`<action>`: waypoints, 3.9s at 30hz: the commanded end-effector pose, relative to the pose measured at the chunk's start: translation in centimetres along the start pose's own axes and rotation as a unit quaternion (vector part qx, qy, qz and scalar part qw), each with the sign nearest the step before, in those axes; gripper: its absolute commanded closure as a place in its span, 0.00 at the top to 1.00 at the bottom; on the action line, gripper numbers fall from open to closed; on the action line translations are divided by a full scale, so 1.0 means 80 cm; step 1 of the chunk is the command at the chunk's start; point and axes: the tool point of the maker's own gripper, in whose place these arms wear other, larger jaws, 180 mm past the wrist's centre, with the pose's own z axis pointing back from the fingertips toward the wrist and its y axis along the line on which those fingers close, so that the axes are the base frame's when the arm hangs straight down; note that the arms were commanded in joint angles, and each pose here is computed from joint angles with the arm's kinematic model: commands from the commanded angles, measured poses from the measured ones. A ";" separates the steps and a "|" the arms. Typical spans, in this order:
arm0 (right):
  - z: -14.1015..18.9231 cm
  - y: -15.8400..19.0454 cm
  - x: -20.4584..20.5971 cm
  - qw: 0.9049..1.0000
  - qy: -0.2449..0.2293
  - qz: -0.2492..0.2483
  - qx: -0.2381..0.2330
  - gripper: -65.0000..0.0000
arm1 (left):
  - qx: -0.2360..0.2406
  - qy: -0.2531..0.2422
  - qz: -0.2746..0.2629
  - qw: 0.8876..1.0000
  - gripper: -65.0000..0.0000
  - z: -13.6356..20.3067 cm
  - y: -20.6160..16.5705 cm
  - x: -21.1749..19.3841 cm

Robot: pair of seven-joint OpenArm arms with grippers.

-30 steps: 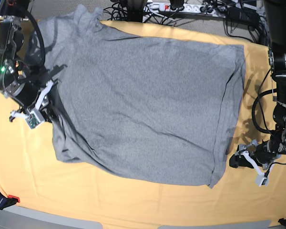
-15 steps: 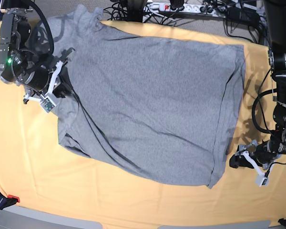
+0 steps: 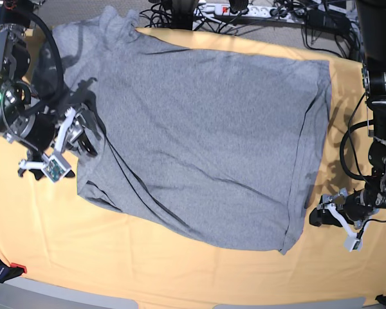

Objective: Layout the t-shirt on the table in an organized manner, then fold the t-shirt properly
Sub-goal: 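Pull the held hem edge back down flat with the right gripper, then regrasp the hem side with the right gripper and tug it outward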

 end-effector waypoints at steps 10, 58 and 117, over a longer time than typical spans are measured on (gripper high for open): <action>-0.050 -0.110 -0.001 0.980 -0.066 -0.183 -0.051 0.62 | 0.003 -0.033 -0.005 0.999 0.72 0.013 0.006 0.034; -0.124 -0.213 0.057 0.961 -0.048 -0.273 -0.024 0.00 | 0.002 -0.040 -0.005 0.999 0.72 0.013 0.005 0.038; -0.119 -0.111 -0.006 0.961 0.146 -0.184 0.147 0.55 | 0.001 -0.041 -0.003 0.999 0.72 0.013 0.005 0.038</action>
